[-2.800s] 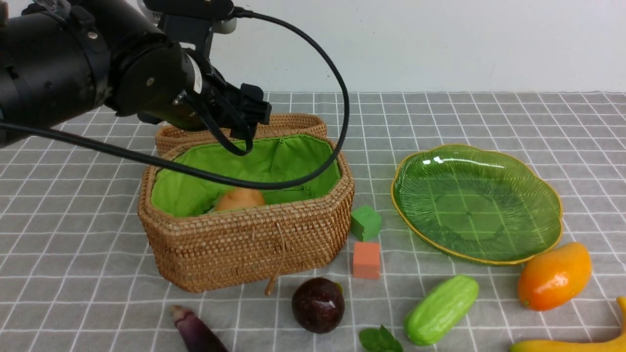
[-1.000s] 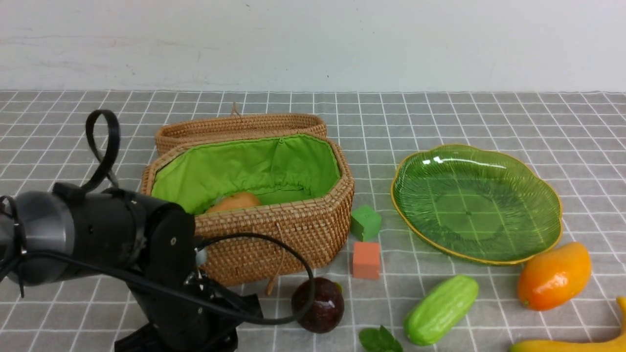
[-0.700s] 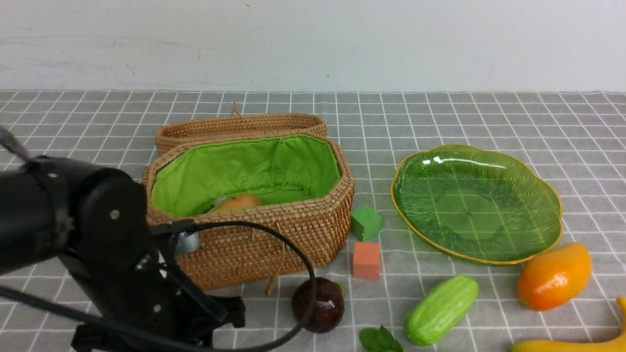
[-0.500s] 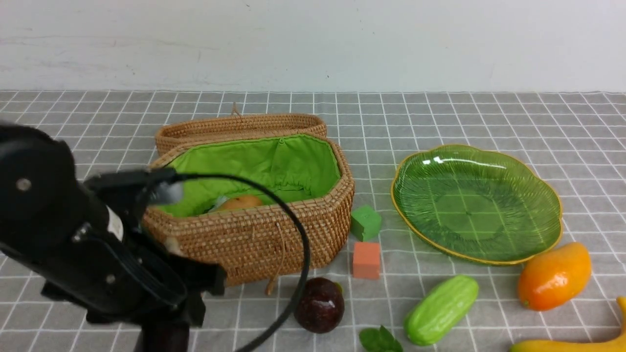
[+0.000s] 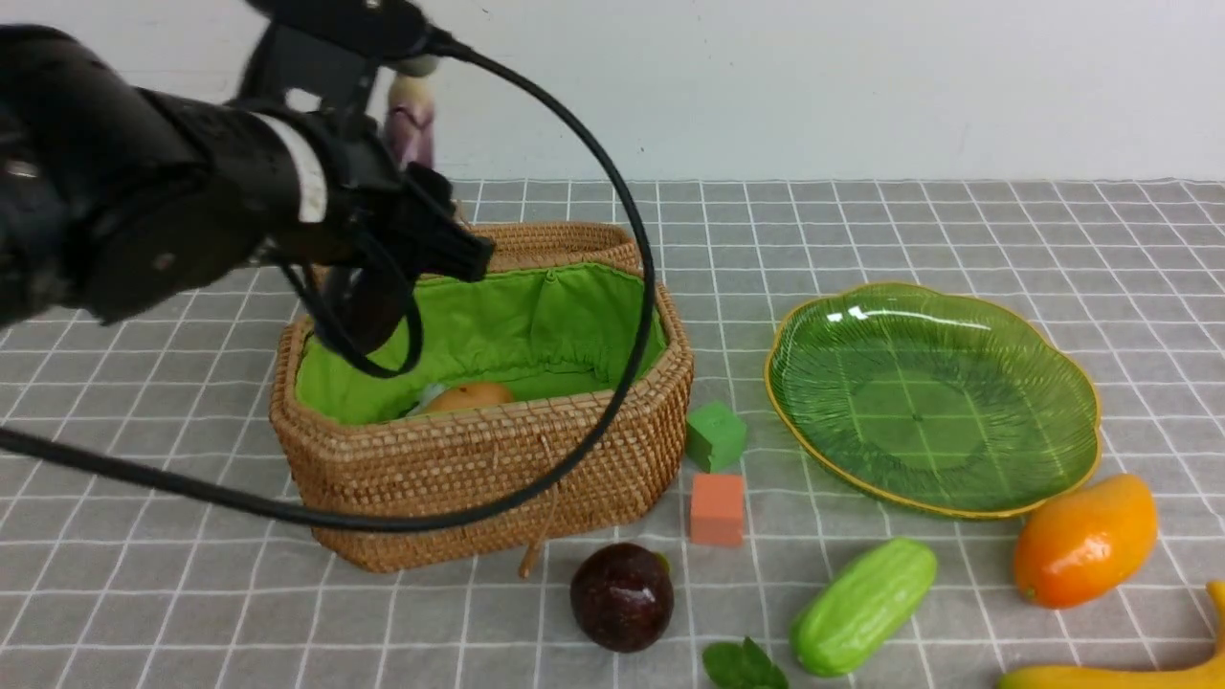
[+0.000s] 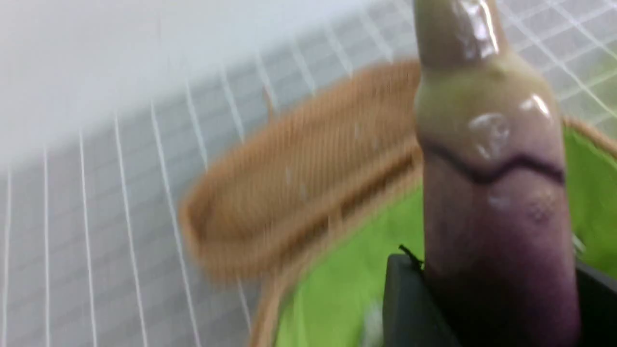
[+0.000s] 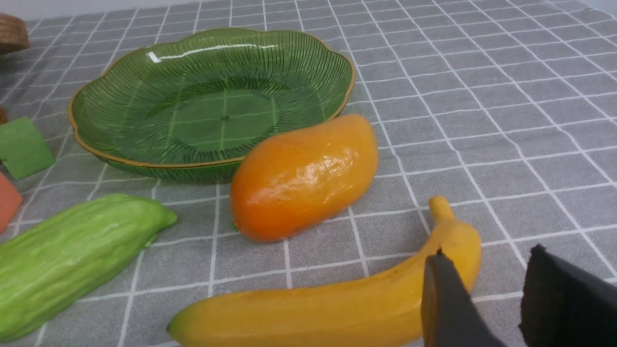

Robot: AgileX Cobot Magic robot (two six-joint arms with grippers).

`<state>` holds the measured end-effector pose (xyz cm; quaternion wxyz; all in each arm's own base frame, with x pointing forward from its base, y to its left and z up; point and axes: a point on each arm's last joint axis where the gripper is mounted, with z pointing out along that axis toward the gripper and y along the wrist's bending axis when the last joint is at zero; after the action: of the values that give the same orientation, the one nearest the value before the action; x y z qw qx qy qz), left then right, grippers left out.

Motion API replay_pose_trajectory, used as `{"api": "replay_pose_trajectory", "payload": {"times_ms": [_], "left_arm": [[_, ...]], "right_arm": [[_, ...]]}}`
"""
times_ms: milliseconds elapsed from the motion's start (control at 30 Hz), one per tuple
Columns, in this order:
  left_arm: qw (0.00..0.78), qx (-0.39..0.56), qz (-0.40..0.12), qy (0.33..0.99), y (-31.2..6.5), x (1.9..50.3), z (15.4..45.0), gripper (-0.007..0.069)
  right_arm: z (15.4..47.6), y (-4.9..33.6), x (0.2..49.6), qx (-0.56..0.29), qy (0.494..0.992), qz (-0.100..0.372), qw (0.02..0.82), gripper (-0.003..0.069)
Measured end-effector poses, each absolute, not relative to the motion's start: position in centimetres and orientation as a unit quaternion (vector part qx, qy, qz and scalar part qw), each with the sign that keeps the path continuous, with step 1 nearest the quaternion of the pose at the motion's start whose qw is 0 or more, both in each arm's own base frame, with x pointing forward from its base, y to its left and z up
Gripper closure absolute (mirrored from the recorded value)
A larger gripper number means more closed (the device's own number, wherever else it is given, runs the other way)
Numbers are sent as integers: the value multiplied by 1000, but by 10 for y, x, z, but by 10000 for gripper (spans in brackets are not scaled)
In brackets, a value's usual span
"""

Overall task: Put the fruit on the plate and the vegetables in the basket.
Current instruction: Use the left arm to grab an eggplant and put it into the left basket, then grab a mangosteen with your left arm and put it on the plate on the right

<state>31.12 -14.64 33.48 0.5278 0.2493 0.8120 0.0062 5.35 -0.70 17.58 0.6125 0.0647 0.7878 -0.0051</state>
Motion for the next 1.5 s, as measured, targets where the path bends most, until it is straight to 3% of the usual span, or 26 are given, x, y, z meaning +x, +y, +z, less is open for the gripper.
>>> {"api": "replay_pose_trajectory", "payload": {"times_ms": [300,400,433,467,633,733,933,1000,1167,1233,1333,1500], "left_arm": [[508,327,24,796,-167,341,287,267],[505,328,23,798,-168,342,283,134],[505,327,23,798,-168,342,283,125],[505,322,19,800,-168,342,283,48],[499,308,19,810,-167,342,281,-38],[493,282,12,823,-164,340,284,-29],[438,128,-32,889,-146,317,302,90],[368,60,-33,927,-135,298,305,162],[209,-9,-29,977,-127,268,295,254],[171,-8,-40,985,-129,262,292,265],[129,29,-94,987,-140,254,291,267],[164,102,-192,962,-171,251,297,193]], "right_arm": [[176,-7,53,65,788,-5,613,417],[176,-7,53,65,788,-5,613,417],[176,-7,53,65,788,-5,613,417],[176,-7,53,65,788,-5,613,417],[176,-7,53,65,788,-5,613,417],[176,-7,53,65,788,-5,613,417],[176,-7,53,65,788,-5,613,417],[176,-7,53,65,788,-5,613,417],[176,-7,53,65,788,-5,613,417],[176,-7,53,65,788,-5,613,417],[176,-7,53,65,788,-5,613,417],[176,-7,53,65,788,-5,613,417]]}}
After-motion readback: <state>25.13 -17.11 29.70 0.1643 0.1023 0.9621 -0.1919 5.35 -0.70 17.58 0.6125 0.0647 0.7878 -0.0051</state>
